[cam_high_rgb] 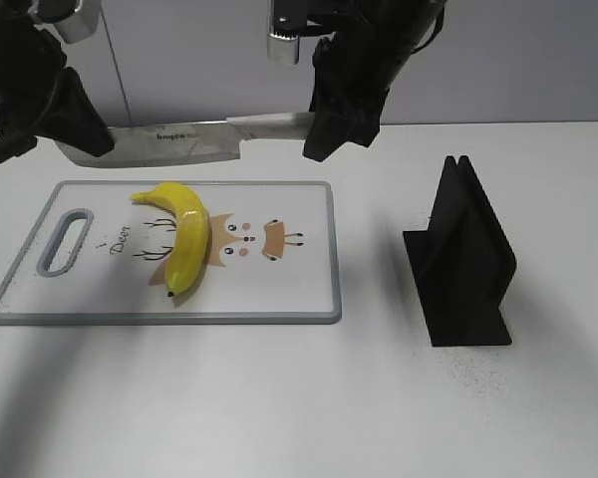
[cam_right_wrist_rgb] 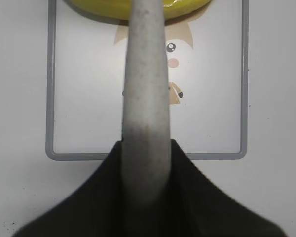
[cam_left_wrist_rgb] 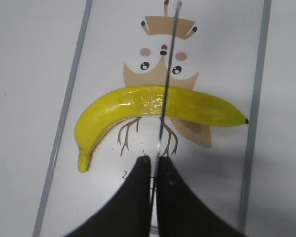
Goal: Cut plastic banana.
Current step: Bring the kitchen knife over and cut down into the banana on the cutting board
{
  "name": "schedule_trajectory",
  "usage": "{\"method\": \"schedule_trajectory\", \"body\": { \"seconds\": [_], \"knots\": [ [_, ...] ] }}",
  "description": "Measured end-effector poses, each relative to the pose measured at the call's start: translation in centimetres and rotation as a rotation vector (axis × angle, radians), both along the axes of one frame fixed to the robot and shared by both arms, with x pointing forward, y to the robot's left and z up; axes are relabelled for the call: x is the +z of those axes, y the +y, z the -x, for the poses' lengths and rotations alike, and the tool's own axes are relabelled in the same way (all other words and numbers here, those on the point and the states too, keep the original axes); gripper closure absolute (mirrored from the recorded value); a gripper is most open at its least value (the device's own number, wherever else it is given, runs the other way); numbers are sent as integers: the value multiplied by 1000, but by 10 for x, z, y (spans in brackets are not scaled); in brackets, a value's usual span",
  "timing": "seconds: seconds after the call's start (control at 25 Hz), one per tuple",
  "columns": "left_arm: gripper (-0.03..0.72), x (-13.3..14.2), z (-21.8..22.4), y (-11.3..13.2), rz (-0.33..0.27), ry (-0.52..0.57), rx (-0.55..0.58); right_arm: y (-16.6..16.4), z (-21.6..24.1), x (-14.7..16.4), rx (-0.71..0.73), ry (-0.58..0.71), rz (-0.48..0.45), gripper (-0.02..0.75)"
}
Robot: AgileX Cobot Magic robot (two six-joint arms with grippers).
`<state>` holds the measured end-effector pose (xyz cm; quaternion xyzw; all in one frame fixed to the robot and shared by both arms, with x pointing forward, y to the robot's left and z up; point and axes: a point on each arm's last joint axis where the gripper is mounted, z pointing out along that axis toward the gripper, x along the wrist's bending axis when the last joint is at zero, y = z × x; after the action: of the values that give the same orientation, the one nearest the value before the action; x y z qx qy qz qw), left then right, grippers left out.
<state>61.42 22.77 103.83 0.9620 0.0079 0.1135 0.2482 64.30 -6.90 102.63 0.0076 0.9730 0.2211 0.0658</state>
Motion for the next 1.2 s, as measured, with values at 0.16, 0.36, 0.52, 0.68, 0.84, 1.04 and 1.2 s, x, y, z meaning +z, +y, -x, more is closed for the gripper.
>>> {"method": "schedule_trajectory", "body": {
  "seconds": [0.16, 0.36, 0.52, 0.68, 0.84, 1.04, 1.2],
  "knots": [
    [674, -4, -1, 0, -2, 8, -2, 0, -2, -3, 2, 0, 2, 576],
    [674, -19, -11, 0, -9, 9, 21, 1, -10, -18, -10, -27, 20, 576],
    [674, -60, -28, 0, -22, 45, 55, 4, -23, -53, -23, -27, 53, 576],
    [670, -113, -41, -1, -19, 141, 70, 6, -32, -112, -30, 47, 101, 575],
    [670, -118, -43, -2, -15, 160, 58, 5, -34, -120, -31, 65, 108, 575],
    [669, -118, -43, -6, -21, 155, 48, 5, -34, -120, -29, 66, 112, 575],
    [669, -114, -43, -7, -29, 136, 45, 6, -36, -115, -19, 60, 119, 575]
  ]
}}
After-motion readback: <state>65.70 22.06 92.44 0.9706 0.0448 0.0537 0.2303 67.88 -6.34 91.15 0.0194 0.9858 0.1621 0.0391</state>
